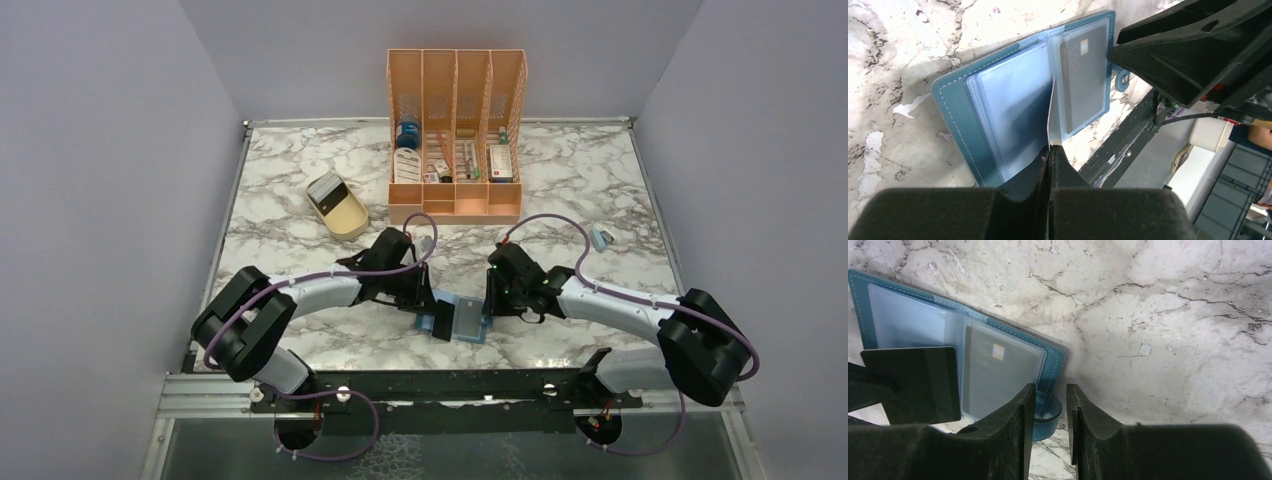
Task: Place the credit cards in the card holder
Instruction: Insert the credit card into the card holder.
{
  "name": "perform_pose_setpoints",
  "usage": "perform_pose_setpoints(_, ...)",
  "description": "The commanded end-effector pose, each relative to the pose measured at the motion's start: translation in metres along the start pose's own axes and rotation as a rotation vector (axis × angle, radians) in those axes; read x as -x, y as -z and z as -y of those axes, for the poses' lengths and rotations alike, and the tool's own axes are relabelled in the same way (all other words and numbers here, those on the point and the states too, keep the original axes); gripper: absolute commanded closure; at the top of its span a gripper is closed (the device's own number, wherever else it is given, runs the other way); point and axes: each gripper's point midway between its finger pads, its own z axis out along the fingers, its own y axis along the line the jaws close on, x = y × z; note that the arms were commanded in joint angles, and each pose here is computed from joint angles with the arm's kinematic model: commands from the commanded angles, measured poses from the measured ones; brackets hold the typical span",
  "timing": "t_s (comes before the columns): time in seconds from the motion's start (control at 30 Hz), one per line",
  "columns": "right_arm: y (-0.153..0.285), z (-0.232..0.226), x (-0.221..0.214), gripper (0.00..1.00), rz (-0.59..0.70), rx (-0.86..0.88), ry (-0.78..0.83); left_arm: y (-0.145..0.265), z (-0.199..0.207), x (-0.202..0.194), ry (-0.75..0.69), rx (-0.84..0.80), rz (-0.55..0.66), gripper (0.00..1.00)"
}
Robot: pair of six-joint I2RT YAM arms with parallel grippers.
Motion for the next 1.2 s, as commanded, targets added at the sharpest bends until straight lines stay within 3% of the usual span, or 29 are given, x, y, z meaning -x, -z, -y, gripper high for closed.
perform_pose_setpoints(0.0, -0.003, -0.004, 0.005, 0.71, 0.032, 0.022, 0.016, 0.009, 0.016, 0.017, -0.016, -0.002, 0.063, 1.00)
perform_pose_setpoints(0.67, -0.004, -0.003, 0.002, 0.72, 0.027, 0.025, 0.021, -0.011, 0.014, 0.013, -0.060, -0.042, -0.061, 1.00)
perform_pose_setpoints(1.17, -0.004, -0.005, 0.003, 0.72, 0.027, 0.031, 0.023, -0.018, -0.009, 0.007, -0.062, 0.046, -0.099, 1.00)
